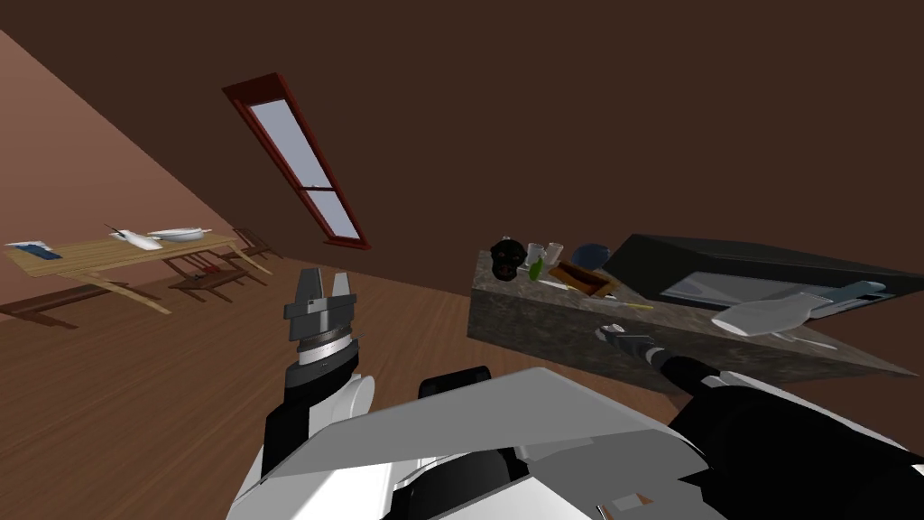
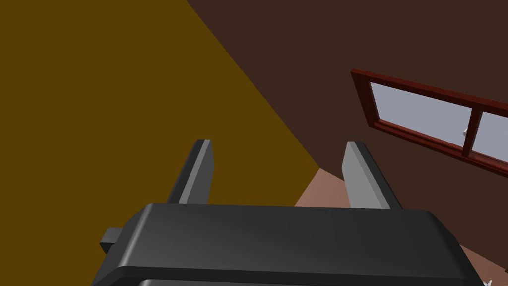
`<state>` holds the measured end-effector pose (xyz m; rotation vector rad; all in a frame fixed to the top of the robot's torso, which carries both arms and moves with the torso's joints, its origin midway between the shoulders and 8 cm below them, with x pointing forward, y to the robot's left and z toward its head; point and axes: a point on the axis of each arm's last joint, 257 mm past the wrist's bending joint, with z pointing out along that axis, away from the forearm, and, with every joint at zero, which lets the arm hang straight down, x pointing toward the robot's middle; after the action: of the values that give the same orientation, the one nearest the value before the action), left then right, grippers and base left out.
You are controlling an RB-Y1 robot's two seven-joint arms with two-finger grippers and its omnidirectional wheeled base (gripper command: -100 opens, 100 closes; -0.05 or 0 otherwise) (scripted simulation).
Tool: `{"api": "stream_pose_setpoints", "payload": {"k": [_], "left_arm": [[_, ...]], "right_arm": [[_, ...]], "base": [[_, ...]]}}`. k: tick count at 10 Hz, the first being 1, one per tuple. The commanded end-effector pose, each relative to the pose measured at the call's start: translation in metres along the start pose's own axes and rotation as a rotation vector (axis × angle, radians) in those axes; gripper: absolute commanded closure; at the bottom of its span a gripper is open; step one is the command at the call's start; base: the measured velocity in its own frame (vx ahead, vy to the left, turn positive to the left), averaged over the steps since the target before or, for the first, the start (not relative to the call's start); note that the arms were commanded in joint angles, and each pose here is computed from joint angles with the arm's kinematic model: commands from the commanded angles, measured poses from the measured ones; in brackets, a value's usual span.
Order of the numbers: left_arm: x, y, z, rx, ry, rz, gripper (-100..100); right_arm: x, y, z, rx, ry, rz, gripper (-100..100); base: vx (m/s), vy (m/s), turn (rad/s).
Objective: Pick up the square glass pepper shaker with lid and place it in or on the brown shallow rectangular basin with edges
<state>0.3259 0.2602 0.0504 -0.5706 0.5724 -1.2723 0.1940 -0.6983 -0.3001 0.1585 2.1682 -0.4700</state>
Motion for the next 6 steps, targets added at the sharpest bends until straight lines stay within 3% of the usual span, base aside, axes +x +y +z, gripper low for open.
{"api": "stream_pose_setpoints", "payload": {"k": [1, 4, 6], "left_arm": [[0.0, 0.0, 0.0, 0.0, 0.0, 0.0, 0], [0.0, 0.0, 0.0, 0.0, 0.0, 0.0, 0], [0.0, 0.0, 0.0, 0.0, 0.0, 0.0, 0]], "right_arm": [[0.005, -0.02, -0.007, 0.03, 0.021, 0.019, 100], [0.013, -0.051, -0.022, 0.08, 0.057, 0.051, 100], [0.004, -0.064, -0.024, 0.091, 0.066, 0.056, 100]], "base": [[-0.112, -0.022, 0.023], [-0.158, -0.038, 0.033], [-0.098, -0.073, 0.048]]}}
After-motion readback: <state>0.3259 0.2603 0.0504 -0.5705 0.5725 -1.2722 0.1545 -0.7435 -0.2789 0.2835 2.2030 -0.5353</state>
